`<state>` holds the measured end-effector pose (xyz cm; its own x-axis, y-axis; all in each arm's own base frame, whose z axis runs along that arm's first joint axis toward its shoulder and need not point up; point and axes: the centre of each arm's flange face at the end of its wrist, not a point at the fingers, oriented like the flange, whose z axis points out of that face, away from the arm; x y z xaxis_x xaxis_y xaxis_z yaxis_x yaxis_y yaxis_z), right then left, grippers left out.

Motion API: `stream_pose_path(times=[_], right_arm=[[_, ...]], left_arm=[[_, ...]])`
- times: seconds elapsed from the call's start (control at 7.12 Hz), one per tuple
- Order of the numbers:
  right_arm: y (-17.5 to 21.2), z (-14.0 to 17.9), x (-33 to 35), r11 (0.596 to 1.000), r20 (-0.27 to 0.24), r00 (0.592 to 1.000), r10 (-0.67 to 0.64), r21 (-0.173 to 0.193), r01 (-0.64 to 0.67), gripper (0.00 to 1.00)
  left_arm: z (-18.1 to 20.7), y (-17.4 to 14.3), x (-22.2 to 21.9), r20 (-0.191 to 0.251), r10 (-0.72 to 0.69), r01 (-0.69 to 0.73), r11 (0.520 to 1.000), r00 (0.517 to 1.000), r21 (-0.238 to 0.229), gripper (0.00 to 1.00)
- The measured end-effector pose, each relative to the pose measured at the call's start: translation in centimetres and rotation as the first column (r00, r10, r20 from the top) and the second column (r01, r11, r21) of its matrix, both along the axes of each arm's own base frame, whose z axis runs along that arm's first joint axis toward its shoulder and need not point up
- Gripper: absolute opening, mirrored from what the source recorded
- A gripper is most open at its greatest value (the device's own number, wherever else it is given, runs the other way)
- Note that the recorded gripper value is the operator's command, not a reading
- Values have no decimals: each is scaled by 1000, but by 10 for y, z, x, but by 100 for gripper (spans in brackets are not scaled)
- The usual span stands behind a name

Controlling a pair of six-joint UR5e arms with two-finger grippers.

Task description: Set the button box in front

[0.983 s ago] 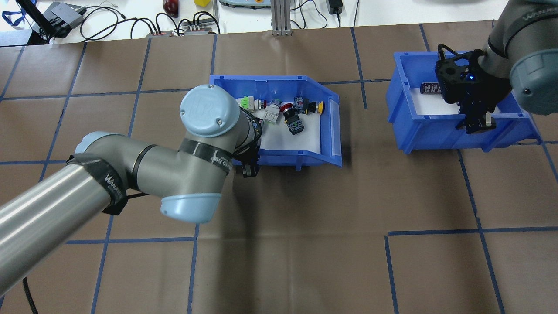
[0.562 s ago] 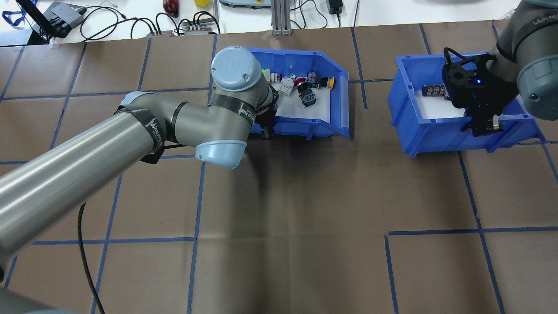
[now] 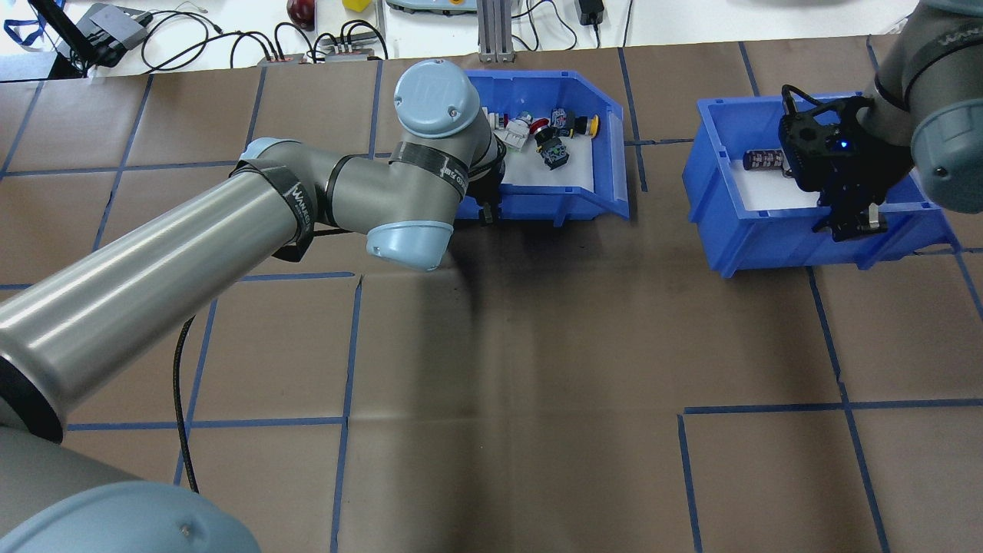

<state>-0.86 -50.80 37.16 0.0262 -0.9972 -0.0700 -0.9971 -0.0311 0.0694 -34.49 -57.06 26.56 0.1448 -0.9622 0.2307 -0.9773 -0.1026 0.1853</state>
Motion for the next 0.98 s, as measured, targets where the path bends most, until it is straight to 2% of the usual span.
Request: stream_pose_path(times=[0.14,0.28,0.56,0.98], right_arm=[[1,-1,1,1000,5,1000,-3,1,3,5],[2,-2,2,1000,8,1000,-4,3,4,5],[9,-2,4,1000,9,1000,-5,4,5,5],[24,-5,8,1000,11,1000,-7,12,7,5]], left_arm=[[0,5,-6,-36,31,-30,999,999,24,0],[-1,9,-10,-51,48,-46,998,998,41,0],[-3,13,-13,-51,54,-51,997,997,57,3],[-2,11,-13,-25,24,-22,997,999,72,3]])
